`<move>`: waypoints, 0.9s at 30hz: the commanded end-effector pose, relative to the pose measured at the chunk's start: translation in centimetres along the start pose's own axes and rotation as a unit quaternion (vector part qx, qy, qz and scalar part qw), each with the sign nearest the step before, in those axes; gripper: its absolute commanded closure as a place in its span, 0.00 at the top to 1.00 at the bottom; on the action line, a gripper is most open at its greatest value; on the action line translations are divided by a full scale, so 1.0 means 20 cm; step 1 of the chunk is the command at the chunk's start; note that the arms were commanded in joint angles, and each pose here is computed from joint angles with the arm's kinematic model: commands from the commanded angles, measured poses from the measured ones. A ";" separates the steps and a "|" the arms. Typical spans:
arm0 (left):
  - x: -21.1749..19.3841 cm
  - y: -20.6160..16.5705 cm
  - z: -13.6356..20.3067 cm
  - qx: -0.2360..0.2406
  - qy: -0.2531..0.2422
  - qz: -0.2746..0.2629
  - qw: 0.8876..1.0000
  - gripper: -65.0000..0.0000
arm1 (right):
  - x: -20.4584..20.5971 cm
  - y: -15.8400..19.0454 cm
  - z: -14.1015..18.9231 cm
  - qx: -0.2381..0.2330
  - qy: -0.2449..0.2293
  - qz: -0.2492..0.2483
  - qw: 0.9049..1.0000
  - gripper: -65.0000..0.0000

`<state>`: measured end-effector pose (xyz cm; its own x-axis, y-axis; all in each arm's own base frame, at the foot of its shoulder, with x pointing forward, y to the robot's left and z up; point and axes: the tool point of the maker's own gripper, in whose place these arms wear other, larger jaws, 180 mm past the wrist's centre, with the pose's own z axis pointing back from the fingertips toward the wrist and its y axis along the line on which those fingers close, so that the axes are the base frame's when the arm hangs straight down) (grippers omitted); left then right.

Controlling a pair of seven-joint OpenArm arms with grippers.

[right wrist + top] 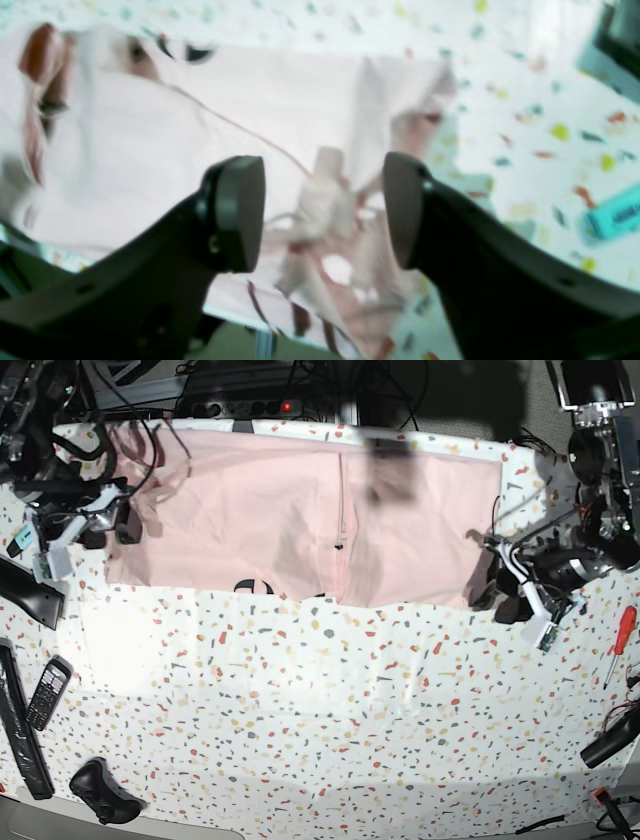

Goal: Fold the T-shirt properly
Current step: 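Release the folded end and raise the left gripper away, then grasp the strip's other end with the right gripper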

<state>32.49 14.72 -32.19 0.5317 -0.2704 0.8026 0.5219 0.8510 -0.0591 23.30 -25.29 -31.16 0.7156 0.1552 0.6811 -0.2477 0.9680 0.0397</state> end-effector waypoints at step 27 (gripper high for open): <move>0.01 0.21 0.04 0.112 0.009 -0.019 0.993 0.40 | -0.24 -0.24 -0.26 0.069 0.058 -0.171 0.981 0.58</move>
<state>33.31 18.59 -33.31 0.5710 -0.3117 0.7594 0.3827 0.9195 0.0896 23.72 -29.11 -39.43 0.8560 -0.1586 0.4921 -0.0388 0.9294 0.3670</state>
